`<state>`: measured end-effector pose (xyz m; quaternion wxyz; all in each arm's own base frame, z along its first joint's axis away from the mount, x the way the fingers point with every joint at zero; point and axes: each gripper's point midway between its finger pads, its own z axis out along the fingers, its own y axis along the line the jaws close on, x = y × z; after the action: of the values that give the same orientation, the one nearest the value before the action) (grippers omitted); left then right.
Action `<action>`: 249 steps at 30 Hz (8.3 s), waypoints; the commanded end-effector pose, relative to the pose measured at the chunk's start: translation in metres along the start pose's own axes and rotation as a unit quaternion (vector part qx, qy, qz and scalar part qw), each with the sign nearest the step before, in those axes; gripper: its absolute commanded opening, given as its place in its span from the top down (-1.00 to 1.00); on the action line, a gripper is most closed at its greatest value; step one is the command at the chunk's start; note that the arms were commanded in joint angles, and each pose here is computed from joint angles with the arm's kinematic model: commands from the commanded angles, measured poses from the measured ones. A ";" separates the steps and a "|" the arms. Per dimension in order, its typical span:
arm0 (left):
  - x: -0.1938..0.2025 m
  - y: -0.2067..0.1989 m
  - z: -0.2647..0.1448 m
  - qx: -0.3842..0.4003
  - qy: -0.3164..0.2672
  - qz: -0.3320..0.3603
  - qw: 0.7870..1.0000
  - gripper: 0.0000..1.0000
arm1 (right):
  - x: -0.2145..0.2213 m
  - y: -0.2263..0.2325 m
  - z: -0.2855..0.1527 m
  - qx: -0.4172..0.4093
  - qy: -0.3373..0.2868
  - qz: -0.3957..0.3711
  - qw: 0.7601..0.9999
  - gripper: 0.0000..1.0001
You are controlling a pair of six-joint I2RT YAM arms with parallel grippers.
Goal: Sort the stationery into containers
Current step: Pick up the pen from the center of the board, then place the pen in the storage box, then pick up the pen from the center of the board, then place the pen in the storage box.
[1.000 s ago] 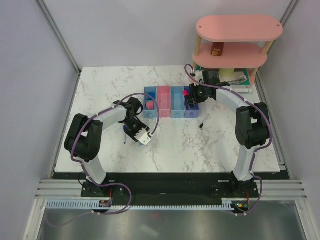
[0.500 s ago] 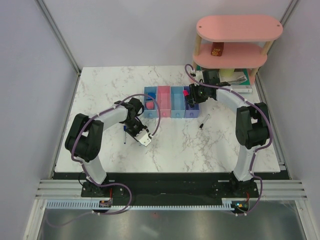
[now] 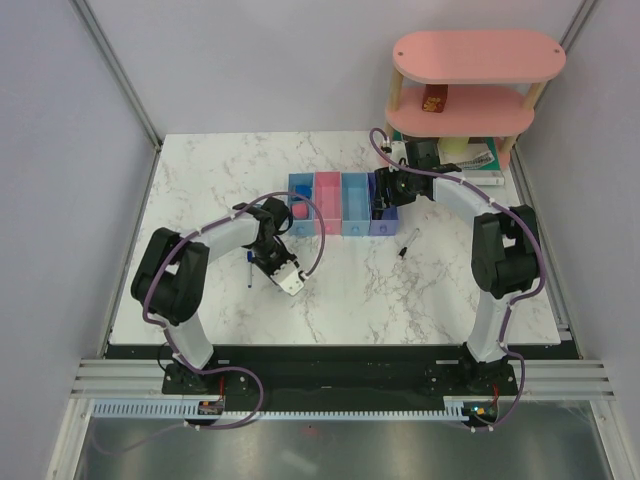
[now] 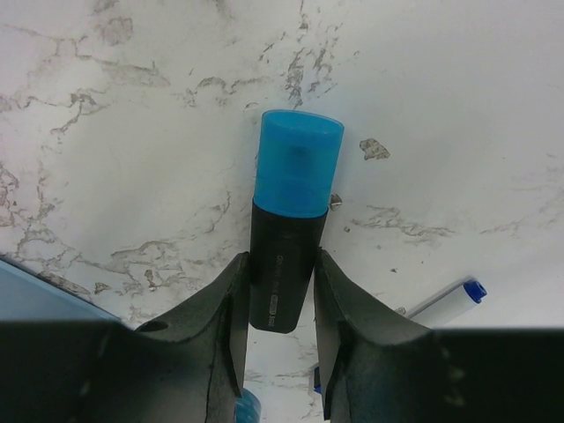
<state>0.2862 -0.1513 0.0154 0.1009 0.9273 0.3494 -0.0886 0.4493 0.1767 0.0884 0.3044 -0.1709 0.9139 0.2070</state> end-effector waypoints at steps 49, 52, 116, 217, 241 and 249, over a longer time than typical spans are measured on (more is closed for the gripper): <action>-0.104 0.342 -0.113 -0.153 -0.425 -0.618 0.643 0.96 | 0.128 -0.034 -0.070 0.099 0.069 0.008 0.993 -0.28; -0.092 0.346 -0.100 -0.169 -0.413 -0.625 0.640 0.96 | 0.128 -0.031 -0.063 0.091 0.070 0.008 0.993 -0.28; -0.034 0.299 -0.202 -0.259 -0.422 -0.588 0.639 -0.04 | 0.127 -0.030 -0.022 0.102 0.068 -0.004 0.992 0.10; 0.061 -0.015 -0.006 -0.017 0.054 0.243 0.968 0.37 | -0.044 0.090 0.038 -0.074 -0.064 -0.071 0.993 0.56; 0.026 -0.005 -0.021 -0.072 0.031 0.245 0.966 0.96 | -0.044 0.059 0.021 0.028 -0.100 -0.038 0.994 0.60; -0.003 0.021 -0.046 -0.132 0.005 0.148 0.980 0.96 | -0.035 0.054 0.026 0.036 -0.089 -0.038 0.995 0.34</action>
<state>0.2918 -0.1178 0.0281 0.1713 0.9006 0.3964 -0.0497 0.4618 0.2420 0.0910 0.3737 -0.1806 0.8919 0.1794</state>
